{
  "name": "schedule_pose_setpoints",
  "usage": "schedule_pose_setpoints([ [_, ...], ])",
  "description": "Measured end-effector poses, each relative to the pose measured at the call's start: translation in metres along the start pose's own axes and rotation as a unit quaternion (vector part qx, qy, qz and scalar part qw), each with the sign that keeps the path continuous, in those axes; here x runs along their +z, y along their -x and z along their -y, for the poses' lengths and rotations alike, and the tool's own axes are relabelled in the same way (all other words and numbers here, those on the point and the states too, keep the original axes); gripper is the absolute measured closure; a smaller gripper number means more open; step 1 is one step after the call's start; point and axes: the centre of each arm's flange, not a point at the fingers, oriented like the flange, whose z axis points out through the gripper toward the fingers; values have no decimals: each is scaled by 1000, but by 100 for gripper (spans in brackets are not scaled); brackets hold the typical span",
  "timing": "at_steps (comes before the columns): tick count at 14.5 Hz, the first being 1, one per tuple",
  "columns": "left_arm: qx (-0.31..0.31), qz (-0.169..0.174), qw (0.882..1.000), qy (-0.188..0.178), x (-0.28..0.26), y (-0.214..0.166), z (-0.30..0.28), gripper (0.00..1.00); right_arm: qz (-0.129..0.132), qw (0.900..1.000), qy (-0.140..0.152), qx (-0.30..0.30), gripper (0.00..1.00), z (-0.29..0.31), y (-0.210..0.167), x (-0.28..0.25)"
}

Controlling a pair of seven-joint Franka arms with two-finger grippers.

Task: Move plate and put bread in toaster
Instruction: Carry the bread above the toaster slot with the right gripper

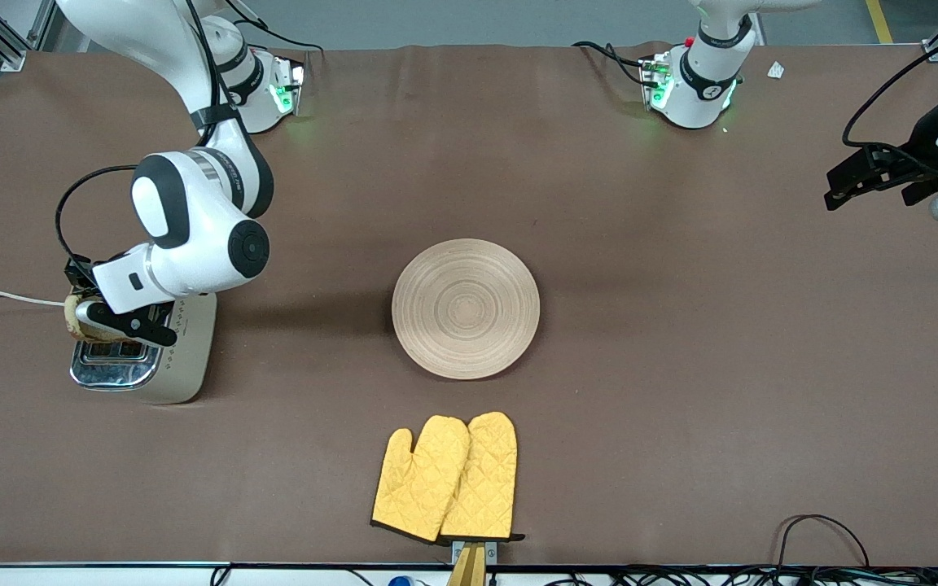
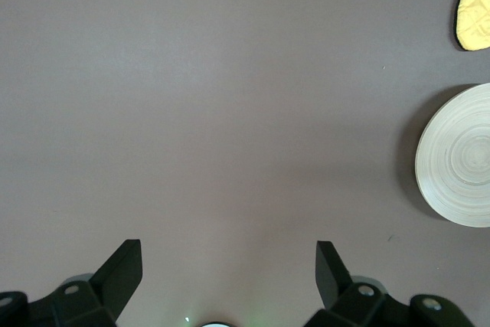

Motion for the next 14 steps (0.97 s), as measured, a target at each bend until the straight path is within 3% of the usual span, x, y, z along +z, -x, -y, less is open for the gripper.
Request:
schedule_pose_setpoints([
  [14, 0, 0, 1000, 0, 0, 0, 0, 0, -20, 999, -25, 32, 95, 53, 10, 25],
])
